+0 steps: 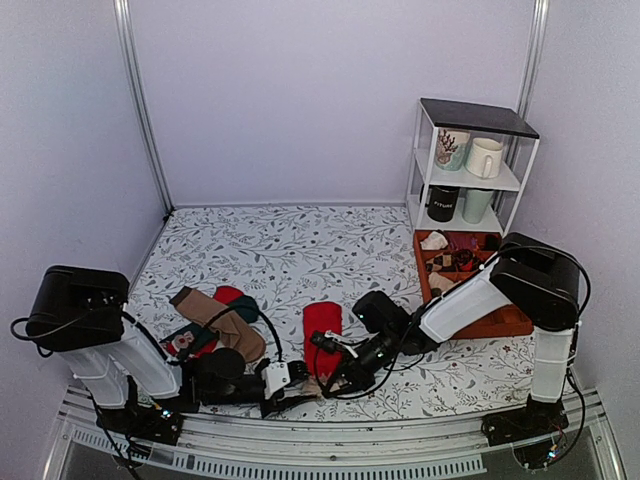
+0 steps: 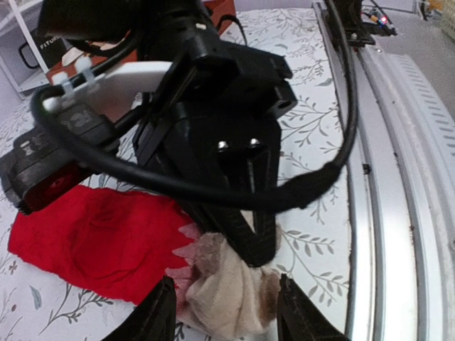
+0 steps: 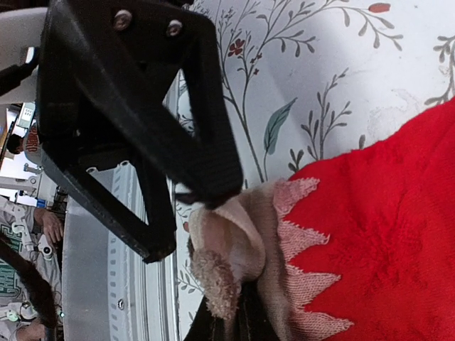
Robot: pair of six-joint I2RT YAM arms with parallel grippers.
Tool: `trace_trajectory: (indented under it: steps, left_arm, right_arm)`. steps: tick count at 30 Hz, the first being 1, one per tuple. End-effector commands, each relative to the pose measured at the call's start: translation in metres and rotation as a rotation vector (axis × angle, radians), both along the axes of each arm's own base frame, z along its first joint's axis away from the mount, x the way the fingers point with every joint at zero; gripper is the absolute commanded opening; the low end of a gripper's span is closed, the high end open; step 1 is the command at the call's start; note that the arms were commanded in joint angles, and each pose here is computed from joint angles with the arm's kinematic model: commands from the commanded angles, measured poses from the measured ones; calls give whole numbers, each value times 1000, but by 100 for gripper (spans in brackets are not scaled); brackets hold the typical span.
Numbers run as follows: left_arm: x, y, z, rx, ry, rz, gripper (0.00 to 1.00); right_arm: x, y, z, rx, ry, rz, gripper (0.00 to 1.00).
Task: Roll the socks
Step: Roll a pair of socks at the center of the board.
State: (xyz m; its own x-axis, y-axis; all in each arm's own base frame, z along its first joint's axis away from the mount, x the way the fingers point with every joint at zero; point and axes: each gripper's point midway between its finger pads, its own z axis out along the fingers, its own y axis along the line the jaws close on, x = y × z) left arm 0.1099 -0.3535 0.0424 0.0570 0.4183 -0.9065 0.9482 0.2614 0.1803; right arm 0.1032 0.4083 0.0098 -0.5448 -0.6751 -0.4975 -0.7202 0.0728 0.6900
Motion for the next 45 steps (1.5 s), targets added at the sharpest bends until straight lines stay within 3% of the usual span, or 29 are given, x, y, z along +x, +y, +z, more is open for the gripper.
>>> trace_trajectory:
  steps: [1,10,19,21,28,33,38,43,45]
  left_arm:
    - [-17,-11,5,-28,-16,-72,48]
    - [-17,-8,-10,-2,10,-47,43]
    - [-16,-18,-24,47,39,-54,11]
    - [-17,-19,-30,73,62,-53,0]
    - [-12,-9,-41,102,236,25,0]
    - [-9,10,-64,169,452,134,0]
    - [-20,25,-83,246,626,178,0]
    - [-26,39,-99,296,725,208,0]
    - [-30,43,-104,307,752,208,0]
  right_arm:
    - [-30,-74,-80,-416,160,-63,6]
    - [-30,-75,-81,-421,179,-72,6]
    - [-29,-73,-80,-426,192,-78,6]
    - [-29,-73,-79,-425,195,-78,7]
    - [-18,-59,-59,-348,121,-79,16]
    - [21,-47,-29,-250,-154,-143,27]
    - [51,-40,25,-29,-479,-196,32]
    - [34,-46,73,235,-866,-139,36]
    - [25,-47,78,267,-930,-99,36]
